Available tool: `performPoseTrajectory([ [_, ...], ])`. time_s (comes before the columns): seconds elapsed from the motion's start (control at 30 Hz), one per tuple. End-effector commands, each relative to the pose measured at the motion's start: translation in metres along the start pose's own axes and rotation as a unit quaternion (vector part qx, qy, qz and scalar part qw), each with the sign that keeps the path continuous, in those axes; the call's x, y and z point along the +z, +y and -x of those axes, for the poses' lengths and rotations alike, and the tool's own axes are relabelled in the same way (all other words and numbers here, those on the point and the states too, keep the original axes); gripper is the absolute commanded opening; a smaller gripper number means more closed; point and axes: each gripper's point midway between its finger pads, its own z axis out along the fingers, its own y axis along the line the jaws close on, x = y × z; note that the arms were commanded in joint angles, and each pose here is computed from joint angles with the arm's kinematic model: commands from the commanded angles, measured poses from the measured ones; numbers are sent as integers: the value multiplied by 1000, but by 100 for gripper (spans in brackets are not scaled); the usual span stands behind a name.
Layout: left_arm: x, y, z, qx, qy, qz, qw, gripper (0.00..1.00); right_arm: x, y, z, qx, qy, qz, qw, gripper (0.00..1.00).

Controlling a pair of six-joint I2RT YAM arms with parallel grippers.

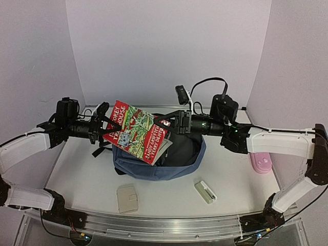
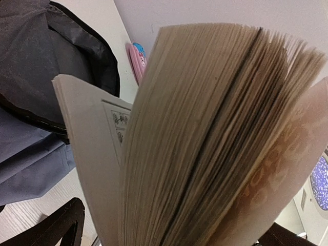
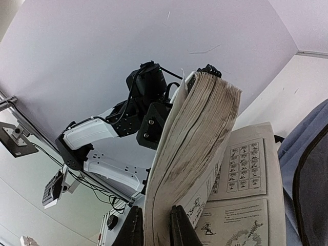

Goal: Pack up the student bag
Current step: Pick up the book from the center of the board.

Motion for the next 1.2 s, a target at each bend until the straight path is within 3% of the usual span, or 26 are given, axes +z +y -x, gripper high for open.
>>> performPoseTrajectory([
  [0.0, 1, -26, 9, 39, 3, -39, 998, 97, 2, 27, 19, -29, -26, 62, 997, 0],
  [0.2, -3, -33, 16, 68, -24, -32, 997, 69, 6, 12, 12, -19, -22, 48, 998, 0],
  [0.37, -5, -32, 19, 70, -37, -23, 997, 35, 3, -6, 12, -6, -35, 19, 999, 1],
  [0.5, -4, -28, 19, 66, -41, -17, 997, 11, -6, -19, 23, 2, -67, -14, 998, 29],
  [0.57, -5, -29, 20, 66, -45, -14, 997, 3, -13, -25, 29, 6, -87, -34, 996, 50],
  [0.67, -10, -31, 24, 76, -67, -5, 995, 0, -32, -35, 40, 16, -134, -73, 988, 79],
  [0.8, -20, -45, 34, 101, -113, 1, 988, 0, -46, -42, 40, 28, -158, -98, 982, 97],
  [1.0, -32, -69, 51, 127, -170, -19, 977, 0, -42, -45, 19, 78, -134, -70, 985, 98],
  [1.17, -30, -80, 60, 135, -174, -51, 974, 0, -36, -37, 6, 110, -132, -9, 985, 98],
])
